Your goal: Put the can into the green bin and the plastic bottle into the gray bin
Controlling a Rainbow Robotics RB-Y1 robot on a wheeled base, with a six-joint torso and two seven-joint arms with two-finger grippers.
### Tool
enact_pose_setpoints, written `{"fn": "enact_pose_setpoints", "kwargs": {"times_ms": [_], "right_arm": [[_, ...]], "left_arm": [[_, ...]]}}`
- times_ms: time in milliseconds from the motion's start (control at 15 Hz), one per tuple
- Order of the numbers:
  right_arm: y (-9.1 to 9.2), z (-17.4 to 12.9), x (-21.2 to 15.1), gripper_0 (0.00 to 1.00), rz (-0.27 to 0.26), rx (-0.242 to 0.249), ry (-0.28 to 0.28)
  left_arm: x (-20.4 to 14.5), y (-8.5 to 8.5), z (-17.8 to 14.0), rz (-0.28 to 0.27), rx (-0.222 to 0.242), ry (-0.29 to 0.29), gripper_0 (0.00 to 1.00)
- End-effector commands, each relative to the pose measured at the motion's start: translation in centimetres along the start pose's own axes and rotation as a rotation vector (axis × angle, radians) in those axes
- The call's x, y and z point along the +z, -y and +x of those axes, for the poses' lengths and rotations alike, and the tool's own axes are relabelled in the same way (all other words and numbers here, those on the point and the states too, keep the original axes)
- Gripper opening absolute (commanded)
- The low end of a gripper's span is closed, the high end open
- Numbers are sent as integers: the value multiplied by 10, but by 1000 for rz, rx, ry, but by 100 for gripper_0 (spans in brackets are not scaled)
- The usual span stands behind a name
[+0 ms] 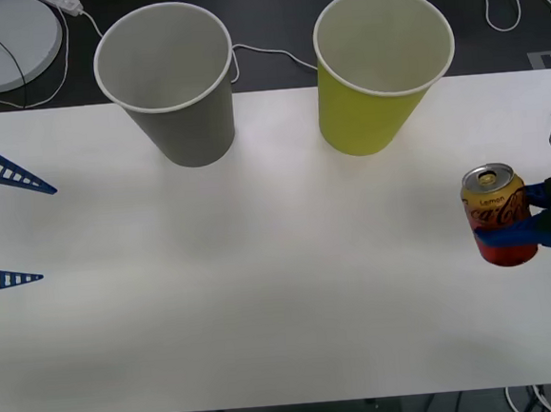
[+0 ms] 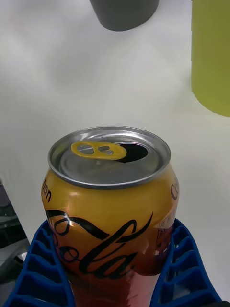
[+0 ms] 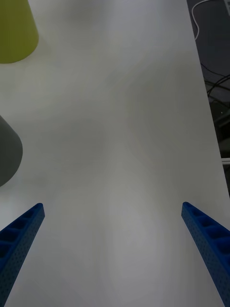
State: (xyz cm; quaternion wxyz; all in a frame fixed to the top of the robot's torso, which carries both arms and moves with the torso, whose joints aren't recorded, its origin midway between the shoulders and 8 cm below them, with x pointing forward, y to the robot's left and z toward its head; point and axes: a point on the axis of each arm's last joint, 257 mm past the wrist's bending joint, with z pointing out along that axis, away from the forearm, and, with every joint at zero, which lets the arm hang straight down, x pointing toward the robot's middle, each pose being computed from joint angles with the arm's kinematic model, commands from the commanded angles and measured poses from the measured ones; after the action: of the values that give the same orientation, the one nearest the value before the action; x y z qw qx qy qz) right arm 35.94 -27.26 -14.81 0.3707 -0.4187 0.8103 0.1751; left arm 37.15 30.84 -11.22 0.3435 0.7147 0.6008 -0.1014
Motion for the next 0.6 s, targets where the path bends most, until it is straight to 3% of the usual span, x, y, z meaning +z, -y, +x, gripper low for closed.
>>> {"fn": "enact_pose_setpoints", "kwargs": {"times_ms": [67,467,600], "right_arm": [[3,-14,-19,0,-6,34,-31],[19,-55,-53,0,52,61,-95],[31,-72,-63,0,108,28,-101]], "left_arm": [[0,0,0,0,0,0,100],[0,0,0,0,0,0,100],[0,0,0,0,0,0,100]]}}
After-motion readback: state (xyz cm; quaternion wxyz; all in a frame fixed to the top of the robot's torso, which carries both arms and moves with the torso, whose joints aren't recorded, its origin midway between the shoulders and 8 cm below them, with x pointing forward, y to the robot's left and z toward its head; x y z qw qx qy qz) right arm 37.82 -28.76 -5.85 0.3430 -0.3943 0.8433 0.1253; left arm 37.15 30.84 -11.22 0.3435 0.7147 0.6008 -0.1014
